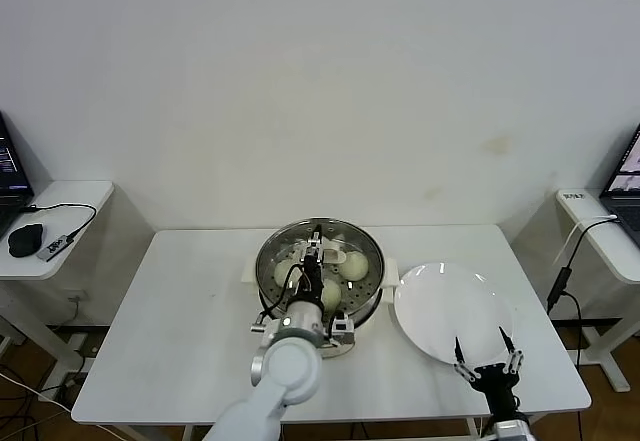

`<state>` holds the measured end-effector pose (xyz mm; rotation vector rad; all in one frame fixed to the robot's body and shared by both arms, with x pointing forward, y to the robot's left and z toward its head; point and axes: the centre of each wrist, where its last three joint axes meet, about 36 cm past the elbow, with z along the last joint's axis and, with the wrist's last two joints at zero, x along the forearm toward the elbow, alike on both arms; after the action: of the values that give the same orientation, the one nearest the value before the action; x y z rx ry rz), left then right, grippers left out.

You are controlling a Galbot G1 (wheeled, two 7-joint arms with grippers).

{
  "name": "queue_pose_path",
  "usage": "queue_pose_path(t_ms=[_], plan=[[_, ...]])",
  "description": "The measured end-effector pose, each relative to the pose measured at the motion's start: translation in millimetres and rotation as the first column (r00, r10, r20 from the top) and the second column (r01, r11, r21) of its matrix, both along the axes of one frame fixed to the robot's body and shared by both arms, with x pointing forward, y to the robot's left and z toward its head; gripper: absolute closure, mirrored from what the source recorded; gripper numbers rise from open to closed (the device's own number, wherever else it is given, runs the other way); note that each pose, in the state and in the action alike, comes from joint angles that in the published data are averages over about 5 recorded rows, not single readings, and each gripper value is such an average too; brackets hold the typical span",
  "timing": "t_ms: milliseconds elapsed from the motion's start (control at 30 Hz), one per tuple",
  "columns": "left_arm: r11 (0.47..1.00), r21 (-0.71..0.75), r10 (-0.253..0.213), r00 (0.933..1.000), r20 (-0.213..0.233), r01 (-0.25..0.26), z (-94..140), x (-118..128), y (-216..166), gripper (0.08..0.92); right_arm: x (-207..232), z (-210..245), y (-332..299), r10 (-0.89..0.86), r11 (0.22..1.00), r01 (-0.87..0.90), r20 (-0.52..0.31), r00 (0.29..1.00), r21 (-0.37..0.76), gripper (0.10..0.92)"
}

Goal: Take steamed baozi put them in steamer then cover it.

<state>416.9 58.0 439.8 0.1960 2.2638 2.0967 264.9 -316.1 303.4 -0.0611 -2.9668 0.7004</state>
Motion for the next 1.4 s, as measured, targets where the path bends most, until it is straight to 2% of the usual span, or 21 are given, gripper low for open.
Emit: queue_pose_path(t_ms=[300,500,667,733,833,1000,1200,1400], plan=[[0.998,-0.055,-0.025,0.9991,0.033,0.027,9.2,-37.1,25.1,0.186,-4.8,-0.8,-1.7,-0.001,1.0,0.001,-0.012,1.0,-0.004,0.2],[0.985,-0.164,-0.045,0.997,0.063,0.054,21.0,-70.0,51.2,0.177,-7.3,-1.1,-3.6,-0.001,1.0,0.001,-0.018,1.0,0.0,0.2],[0.939,-0.332,-0.071,0.996,0.055,0.085,17.6,-93.0,87.9,0.177,-9.9,-0.4,-2.7,0.011,1.0,-0.011,-0.014,1.0,0.016,0.2],[0.901,-0.426,-0.071,0.9961,0.052,0.086,13.8,-100.4,105.7,0.177,-11.0,0.5,-2.3,0.019,1.0,-0.019,-0.013,1.0,0.024,0.2],[0.817,-0.574,-0.043,0.9983,0.04,0.058,7.1,-112.6,131.5,0.177,-13.5,2.6,-1.9,0.033,0.999,-0.032,-0.015,0.999,0.038,0.2],[0.628,-0.778,0.021,0.9996,-0.018,-0.028,-7.7,-137.6,160.8,0.177,-19.6,8.3,-1.6,0.062,0.996,-0.06,-0.027,0.998,0.067,0.2],[0.417,-0.902,0.088,0.9928,-0.081,-0.11,-28.4,-160.8,180.7,0.177,-32.0,10.5,-0.2,0.088,0.992,-0.082,-0.056,0.995,0.096,0.2],[0.274,-0.949,0.12,0.9843,-0.129,-0.158,-42.5,-174.5,194.6,0.177,-40.3,12.6,1.9,0.098,0.991,-0.092,-0.061,0.993,0.097,0.2]])
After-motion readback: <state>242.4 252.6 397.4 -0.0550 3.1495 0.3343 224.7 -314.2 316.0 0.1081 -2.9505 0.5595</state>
